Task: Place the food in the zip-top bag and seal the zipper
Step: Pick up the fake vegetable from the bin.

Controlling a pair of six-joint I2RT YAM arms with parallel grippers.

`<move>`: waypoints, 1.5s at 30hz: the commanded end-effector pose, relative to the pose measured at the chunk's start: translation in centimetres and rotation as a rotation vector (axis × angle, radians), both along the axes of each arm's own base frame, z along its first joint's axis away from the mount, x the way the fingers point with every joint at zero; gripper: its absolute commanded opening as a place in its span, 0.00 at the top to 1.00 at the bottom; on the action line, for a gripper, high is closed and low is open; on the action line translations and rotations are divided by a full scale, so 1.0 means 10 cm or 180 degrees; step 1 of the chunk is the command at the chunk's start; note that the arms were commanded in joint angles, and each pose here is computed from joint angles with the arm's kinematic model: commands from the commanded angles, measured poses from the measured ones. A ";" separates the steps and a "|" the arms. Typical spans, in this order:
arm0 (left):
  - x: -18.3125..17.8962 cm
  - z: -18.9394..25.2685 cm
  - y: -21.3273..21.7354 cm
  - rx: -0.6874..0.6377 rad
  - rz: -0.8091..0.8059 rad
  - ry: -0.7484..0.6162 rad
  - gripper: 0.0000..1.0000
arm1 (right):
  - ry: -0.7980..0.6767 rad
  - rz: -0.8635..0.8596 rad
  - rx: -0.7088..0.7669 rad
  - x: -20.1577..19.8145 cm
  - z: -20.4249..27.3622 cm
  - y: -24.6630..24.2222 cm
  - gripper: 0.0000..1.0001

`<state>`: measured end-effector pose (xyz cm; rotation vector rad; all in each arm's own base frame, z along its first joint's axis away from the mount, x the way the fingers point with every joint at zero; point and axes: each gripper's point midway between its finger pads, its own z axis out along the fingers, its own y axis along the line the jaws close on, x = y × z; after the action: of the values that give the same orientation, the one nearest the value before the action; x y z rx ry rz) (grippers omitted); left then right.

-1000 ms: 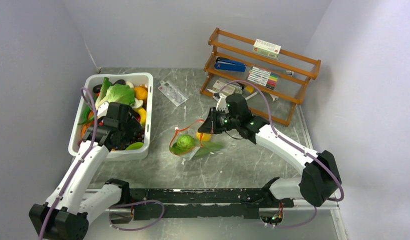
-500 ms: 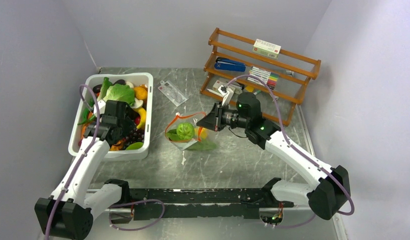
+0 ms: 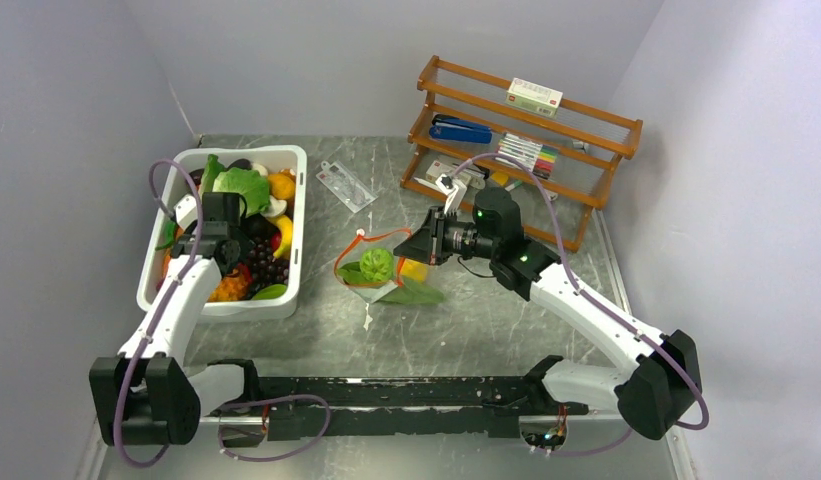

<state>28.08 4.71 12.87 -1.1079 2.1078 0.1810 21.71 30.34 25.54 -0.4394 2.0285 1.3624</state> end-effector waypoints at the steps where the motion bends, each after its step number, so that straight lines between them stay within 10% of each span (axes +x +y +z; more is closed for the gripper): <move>1: 0.12 0.02 0.09 0.0033 0.0097 -0.0103 0.58 | -0.0237 0.0038 0.0124 0.00 0.20 -0.01 1.00; 12: 0.10 -0.23 0.12 -0.0018 0.0066 0.0042 0.62 | -0.0204 0.0047 0.0113 0.00 0.15 0.00 1.00; 22: 0.09 -0.20 0.10 -0.0049 0.0024 0.0039 0.93 | -0.0187 0.0035 0.0104 0.01 0.13 0.01 1.00; 37: -0.08 0.43 -0.05 -0.0231 -0.0179 -0.0292 0.93 | -0.0175 -0.0025 0.0010 0.07 0.01 0.00 1.00; 45: -0.01 0.93 -0.50 -0.0519 -0.1090 -0.0847 0.93 | -0.0121 -0.0029 -0.0078 0.10 -0.12 0.01 1.00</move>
<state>27.61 2.29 18.94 -0.9798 2.0559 -0.1139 22.19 30.30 23.92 -0.4462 2.0578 1.3219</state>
